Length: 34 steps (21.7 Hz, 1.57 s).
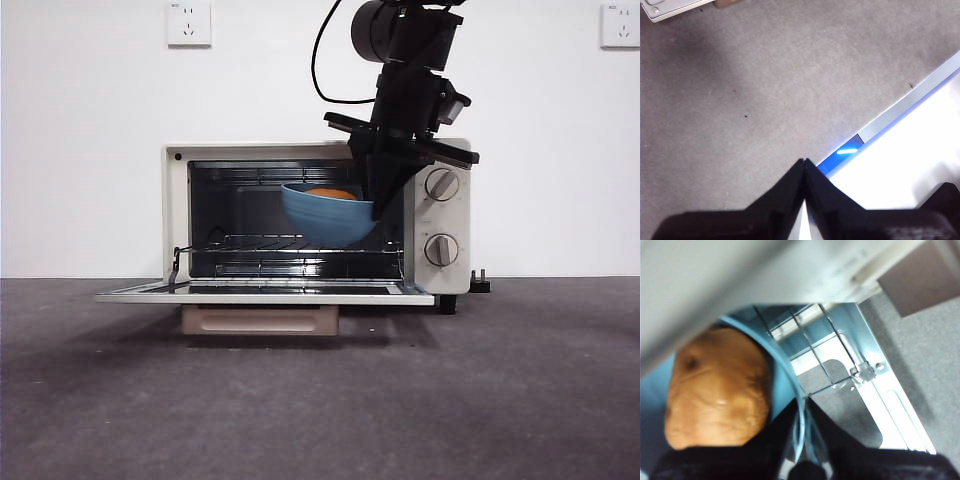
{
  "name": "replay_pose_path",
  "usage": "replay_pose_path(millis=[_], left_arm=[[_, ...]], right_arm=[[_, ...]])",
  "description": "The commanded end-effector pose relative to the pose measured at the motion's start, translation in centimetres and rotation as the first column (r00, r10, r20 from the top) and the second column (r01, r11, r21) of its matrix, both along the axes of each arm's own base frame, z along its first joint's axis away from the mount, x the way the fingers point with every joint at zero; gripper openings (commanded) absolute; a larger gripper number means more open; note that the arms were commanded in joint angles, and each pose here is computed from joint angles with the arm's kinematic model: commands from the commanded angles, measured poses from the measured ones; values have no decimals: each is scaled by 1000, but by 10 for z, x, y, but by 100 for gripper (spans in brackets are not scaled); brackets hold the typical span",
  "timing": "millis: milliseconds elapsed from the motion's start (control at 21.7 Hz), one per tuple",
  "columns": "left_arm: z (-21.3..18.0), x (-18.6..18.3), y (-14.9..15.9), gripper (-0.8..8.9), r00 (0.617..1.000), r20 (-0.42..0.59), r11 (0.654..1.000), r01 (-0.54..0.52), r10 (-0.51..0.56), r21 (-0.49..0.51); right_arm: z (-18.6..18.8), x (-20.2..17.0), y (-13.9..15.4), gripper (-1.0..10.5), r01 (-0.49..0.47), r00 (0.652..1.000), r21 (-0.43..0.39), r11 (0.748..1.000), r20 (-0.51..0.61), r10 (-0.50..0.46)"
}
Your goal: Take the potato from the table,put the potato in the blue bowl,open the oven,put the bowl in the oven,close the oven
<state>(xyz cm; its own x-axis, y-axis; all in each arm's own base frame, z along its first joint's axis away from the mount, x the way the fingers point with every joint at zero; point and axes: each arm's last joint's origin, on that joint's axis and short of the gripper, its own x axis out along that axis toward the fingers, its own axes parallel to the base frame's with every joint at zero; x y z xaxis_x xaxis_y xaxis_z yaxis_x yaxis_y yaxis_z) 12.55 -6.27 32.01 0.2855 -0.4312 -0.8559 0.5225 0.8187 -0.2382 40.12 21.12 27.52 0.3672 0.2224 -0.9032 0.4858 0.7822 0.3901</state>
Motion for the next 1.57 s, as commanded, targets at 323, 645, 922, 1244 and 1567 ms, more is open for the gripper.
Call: replay_pose_path(millis=[323, 645, 922, 1244, 1567], left_arm=[[1, -1, 0, -5, 1000, -1, 1000, 6, -6, 2], [0, -1, 0, -5, 1000, -3, 1000, 6, -6, 4], [1, 0, 1, -5, 1000, 25, 999, -16, 16, 38], [3, 12, 0, -6, 993, 117, 999, -36, 32, 36], [-9, 40, 0, -7, 996, 75, 997, -60, 56, 57]], right_arm=[[5, 4, 2, 226, -58, 996, -15, 998, 74, 59], [55, 1, 3, 221, -172, 954, -107, 979, 231, 193], [111, -21, -4, 221, -325, 860, -326, 888, 288, 420], [167, -62, -13, 217, -362, 730, -604, 710, 290, 619], [211, -101, -34, 77, -309, 643, -725, 615, 318, 697]])
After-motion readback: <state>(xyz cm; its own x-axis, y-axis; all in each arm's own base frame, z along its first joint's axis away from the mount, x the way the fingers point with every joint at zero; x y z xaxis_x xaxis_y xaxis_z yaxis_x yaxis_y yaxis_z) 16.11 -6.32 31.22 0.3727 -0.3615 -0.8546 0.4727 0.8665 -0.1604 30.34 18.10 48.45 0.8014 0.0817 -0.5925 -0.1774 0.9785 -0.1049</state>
